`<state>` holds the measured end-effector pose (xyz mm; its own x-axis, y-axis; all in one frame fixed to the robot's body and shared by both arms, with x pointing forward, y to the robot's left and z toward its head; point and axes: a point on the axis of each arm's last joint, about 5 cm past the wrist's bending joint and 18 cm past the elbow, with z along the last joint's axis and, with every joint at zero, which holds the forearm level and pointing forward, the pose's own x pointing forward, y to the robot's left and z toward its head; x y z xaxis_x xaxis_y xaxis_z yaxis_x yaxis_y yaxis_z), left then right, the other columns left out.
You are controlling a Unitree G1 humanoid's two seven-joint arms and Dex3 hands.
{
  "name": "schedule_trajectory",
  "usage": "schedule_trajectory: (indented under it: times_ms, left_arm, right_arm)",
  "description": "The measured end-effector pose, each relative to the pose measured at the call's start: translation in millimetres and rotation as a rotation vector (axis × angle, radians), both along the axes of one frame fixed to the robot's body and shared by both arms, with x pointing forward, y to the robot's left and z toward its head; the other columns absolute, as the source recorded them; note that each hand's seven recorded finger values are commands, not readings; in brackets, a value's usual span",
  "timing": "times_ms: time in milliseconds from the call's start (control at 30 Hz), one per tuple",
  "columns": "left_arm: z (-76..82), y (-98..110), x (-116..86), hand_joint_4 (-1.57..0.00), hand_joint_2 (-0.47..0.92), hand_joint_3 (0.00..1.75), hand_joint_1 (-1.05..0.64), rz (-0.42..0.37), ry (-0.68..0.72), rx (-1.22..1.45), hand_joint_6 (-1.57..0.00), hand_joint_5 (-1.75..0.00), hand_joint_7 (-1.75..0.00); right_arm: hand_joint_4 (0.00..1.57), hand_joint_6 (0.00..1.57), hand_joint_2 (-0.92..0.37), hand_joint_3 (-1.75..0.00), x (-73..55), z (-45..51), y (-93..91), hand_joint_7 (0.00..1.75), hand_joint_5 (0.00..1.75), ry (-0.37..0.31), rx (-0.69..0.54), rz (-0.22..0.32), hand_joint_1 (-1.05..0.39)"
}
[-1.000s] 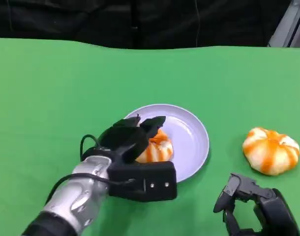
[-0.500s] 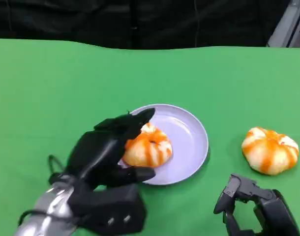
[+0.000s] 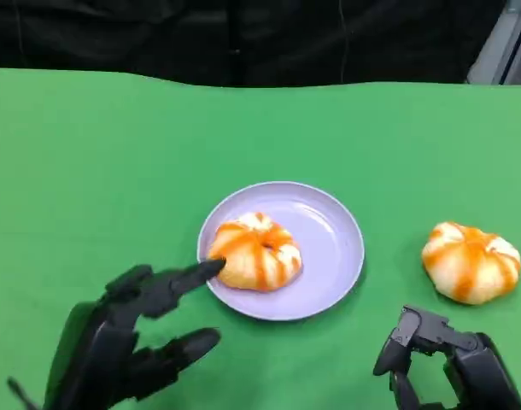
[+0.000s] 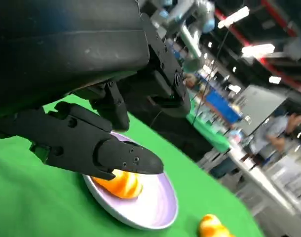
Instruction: Grasp the bread from the table and place it into the plate.
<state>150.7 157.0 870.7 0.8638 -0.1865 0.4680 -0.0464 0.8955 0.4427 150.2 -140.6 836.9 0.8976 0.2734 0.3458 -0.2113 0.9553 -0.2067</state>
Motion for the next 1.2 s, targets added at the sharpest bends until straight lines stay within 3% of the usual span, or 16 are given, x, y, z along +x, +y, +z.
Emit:
schedule_trajectory:
  times_ms: [133, 233, 367, 500, 867, 1200]
  left_arm:
    - [-7.8, -2.3, -6.5, -0.71, 0.89, 0.25, -0.04, 0.008, -0.019, -0.107, -0.96, -1.19, -0.43]
    - [-13.0, -4.7, -10.9, -0.73, 0.8, 0.45, 0.0, 0.031, -0.015, -0.175, -0.9, -1.36, -0.79]
    - [-17.7, -4.8, -17.5, -0.82, 0.66, 0.9, 0.05, 0.072, 0.001, -0.238, -0.88, -1.49, -1.15]
    - [-19.6, -4.6, -22.4, -0.82, 0.65, 0.96, 0.07, 0.096, 0.028, -0.317, -0.81, -1.61, -1.38]
    - [-22.1, -5.2, -28.5, -0.78, 0.6, 1.05, 0.04, 0.06, 0.087, -0.426, -0.7, -1.75, -1.59]
    - [-23.2, -2.2, -30.3, -0.77, 0.55, 1.12, 0.05, 0.039, 0.107, -0.436, -0.71, -1.75, -1.56]
  right_arm:
    - [0.8, 0.78, -0.35, -1.45, 0.1, 0.1, -1.0, 1.52, 1.75, -0.001, -0.007, -0.002, -0.52]
    - [0.79, 0.77, -0.37, -1.42, 0.2, 0.1, -3.6, 1.52, 1.75, -0.003, -0.024, -0.007, -0.52]
    - [0.78, 0.77, -0.39, -1.39, 0.4, 0.3, -5.7, 1.52, 1.75, -0.004, -0.026, -0.019, -0.52]
    - [0.77, 0.76, -0.39, -1.38, 0.5, 0.4, -5.9, 1.52, 1.75, -0.002, -0.027, -0.021, -0.52]
    - [0.78, 0.75, -0.37, -1.43, -1.8, 1.4, -7.3, 1.53, 1.75, -0.007, -0.034, -0.02, -0.54]
    - [0.79, 0.75, -0.37, -1.44, -2.8, 0.8, -4.4, 1.53, 1.75, -0.011, -0.013, 0.012, -0.53]
